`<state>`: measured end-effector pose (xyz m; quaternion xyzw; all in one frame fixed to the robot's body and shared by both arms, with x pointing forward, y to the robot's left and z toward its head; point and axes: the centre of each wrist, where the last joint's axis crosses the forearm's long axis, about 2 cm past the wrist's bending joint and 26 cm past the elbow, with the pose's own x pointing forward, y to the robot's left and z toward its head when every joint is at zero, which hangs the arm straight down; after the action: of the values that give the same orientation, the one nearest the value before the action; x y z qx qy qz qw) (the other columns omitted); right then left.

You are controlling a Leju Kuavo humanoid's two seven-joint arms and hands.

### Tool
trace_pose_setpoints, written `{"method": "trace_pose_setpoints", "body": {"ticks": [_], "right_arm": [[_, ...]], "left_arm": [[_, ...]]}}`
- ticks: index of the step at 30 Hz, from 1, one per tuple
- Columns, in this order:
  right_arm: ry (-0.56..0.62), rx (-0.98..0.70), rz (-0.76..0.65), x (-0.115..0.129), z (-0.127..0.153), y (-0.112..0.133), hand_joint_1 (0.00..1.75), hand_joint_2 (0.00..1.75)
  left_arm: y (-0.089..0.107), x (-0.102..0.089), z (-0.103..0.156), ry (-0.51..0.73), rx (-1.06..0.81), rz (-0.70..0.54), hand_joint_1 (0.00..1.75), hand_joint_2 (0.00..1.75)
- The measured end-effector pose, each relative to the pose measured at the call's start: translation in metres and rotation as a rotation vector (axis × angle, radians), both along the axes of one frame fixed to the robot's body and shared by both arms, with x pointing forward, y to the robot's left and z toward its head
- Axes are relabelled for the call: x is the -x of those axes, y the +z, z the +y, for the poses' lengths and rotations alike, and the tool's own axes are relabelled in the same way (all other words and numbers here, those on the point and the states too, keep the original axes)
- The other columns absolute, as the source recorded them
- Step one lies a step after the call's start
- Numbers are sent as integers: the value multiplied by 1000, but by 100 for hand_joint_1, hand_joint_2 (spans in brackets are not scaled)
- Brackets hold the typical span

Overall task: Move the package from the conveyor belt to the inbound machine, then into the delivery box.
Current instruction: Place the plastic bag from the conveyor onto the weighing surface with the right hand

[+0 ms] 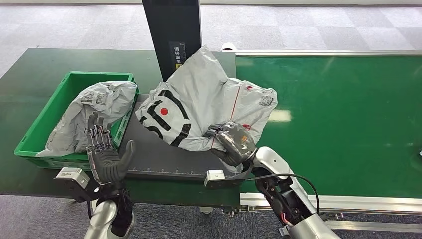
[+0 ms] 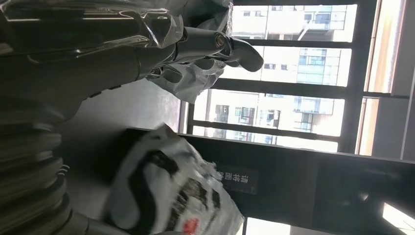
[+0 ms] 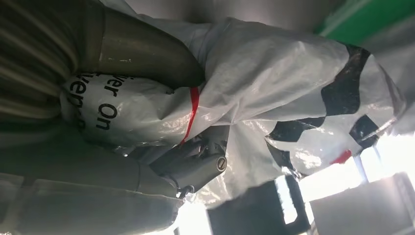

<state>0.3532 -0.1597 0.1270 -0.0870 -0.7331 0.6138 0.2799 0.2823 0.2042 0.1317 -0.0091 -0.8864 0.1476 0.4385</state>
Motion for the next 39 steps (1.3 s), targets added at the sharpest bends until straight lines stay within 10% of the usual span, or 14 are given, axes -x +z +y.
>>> {"method": "trace_pose_setpoints", "body": {"ticks": [14,18,39], "right_arm": [[130,288,189,13,10,-49,175,175],[105,294,176,17,13,-53,8,175],[-330,-433,502,32,-40,-66,0,175]], "left_arm": [[3,-3,-4,-19,15,22,0,175],[4,-5,-6,-26,20,27,0,175],[-8,9,0,-10,18,63,0,175]]}}
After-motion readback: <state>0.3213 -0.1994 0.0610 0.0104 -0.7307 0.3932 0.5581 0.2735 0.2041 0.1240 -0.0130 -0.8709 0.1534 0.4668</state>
